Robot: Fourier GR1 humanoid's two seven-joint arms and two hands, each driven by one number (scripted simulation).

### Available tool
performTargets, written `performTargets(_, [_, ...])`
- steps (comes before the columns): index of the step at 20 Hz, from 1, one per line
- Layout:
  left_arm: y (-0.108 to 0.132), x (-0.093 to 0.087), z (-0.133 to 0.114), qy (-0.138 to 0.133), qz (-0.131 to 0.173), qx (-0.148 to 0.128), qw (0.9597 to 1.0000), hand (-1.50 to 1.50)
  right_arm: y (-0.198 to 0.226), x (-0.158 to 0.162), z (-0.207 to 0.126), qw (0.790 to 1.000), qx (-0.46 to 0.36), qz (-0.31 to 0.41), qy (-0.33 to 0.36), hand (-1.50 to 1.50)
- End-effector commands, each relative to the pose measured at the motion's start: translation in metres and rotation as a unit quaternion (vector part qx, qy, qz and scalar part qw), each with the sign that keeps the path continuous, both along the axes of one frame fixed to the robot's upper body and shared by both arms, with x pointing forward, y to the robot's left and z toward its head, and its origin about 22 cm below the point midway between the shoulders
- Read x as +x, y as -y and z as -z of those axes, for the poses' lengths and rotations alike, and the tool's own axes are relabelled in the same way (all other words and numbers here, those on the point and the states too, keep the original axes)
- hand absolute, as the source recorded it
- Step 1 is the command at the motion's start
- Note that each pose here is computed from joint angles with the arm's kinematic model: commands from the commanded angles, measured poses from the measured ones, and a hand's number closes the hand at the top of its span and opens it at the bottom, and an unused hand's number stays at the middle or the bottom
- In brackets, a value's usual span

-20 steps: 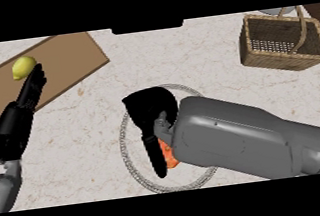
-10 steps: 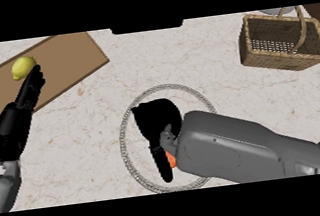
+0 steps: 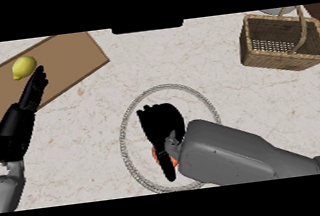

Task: Pick the squash from the placemat and place it in the basket

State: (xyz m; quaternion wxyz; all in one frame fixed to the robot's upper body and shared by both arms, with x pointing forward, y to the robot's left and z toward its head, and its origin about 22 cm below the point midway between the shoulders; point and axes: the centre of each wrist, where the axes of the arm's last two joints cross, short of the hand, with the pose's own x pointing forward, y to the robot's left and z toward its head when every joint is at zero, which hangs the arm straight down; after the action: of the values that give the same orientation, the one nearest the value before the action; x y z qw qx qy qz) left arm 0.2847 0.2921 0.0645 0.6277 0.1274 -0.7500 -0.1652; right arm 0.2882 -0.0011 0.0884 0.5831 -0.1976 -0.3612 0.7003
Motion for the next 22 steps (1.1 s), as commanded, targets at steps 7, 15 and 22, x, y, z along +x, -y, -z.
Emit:
performTargets(7, [-0.018, -0.007, 0.001, 0.002, 0.003, 0.003, 1.0000, 0.00, 0.003, -0.009, 0.001, 1.000, -0.015, 0.018, -0.004, -1.50])
performTargets(15, [0.002, -0.017, -0.013, 0.009, 0.000, 0.005, 1.0000, 0.00, 0.019, -0.025, 0.037, 0.999, -0.020, 0.028, -0.011, -1.50])
performTargets(22, [0.001, 0.010, -0.008, 0.001, -0.001, -0.003, 1.0000, 0.00, 0.006, 0.003, 0.042, 0.999, -0.024, 0.031, -0.020, -1.50])
